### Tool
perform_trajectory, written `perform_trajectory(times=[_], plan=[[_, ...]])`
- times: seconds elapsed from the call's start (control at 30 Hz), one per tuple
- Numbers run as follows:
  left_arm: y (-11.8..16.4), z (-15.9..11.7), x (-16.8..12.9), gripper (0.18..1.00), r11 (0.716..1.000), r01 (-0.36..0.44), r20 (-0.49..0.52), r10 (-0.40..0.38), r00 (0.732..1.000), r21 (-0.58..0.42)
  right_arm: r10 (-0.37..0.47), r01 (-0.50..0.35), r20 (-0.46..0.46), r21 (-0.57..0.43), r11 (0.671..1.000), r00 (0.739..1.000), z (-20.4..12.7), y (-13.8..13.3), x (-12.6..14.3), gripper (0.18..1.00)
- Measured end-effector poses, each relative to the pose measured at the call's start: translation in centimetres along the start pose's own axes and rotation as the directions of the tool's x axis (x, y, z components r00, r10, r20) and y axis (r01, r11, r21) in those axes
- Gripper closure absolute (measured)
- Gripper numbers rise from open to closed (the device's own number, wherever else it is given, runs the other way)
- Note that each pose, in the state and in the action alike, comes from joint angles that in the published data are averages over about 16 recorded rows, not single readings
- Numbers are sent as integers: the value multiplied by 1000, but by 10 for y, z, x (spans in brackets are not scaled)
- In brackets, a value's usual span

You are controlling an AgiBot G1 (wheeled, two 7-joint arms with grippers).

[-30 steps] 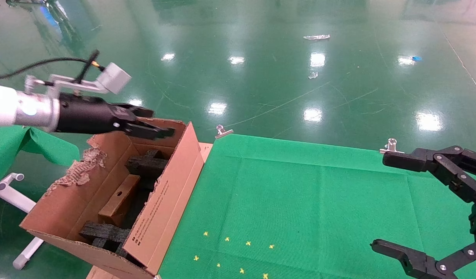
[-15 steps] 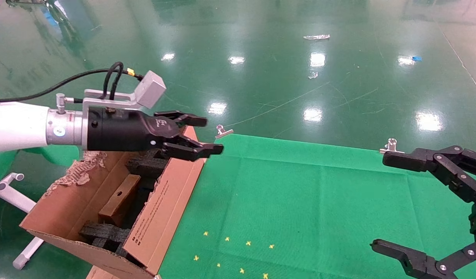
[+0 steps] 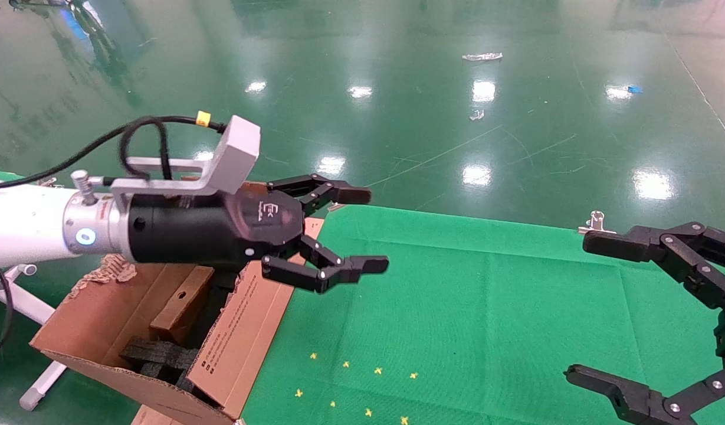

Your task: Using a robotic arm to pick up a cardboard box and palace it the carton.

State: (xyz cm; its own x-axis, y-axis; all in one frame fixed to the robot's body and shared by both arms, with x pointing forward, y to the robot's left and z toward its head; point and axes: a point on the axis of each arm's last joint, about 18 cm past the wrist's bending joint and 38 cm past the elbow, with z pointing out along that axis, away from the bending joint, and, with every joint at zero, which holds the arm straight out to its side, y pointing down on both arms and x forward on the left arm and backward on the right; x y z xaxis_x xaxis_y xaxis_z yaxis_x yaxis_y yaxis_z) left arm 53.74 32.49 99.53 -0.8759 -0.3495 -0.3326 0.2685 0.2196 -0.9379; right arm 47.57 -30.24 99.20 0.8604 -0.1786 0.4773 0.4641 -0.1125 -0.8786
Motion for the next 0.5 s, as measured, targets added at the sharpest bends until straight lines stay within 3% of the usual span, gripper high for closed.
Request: perform_trajectory(times=[0.5], plan=[[-18,-1,61,184,976,-145,-132,168,977,164,0,0,0,0,1000,1000,0,0,0,179]])
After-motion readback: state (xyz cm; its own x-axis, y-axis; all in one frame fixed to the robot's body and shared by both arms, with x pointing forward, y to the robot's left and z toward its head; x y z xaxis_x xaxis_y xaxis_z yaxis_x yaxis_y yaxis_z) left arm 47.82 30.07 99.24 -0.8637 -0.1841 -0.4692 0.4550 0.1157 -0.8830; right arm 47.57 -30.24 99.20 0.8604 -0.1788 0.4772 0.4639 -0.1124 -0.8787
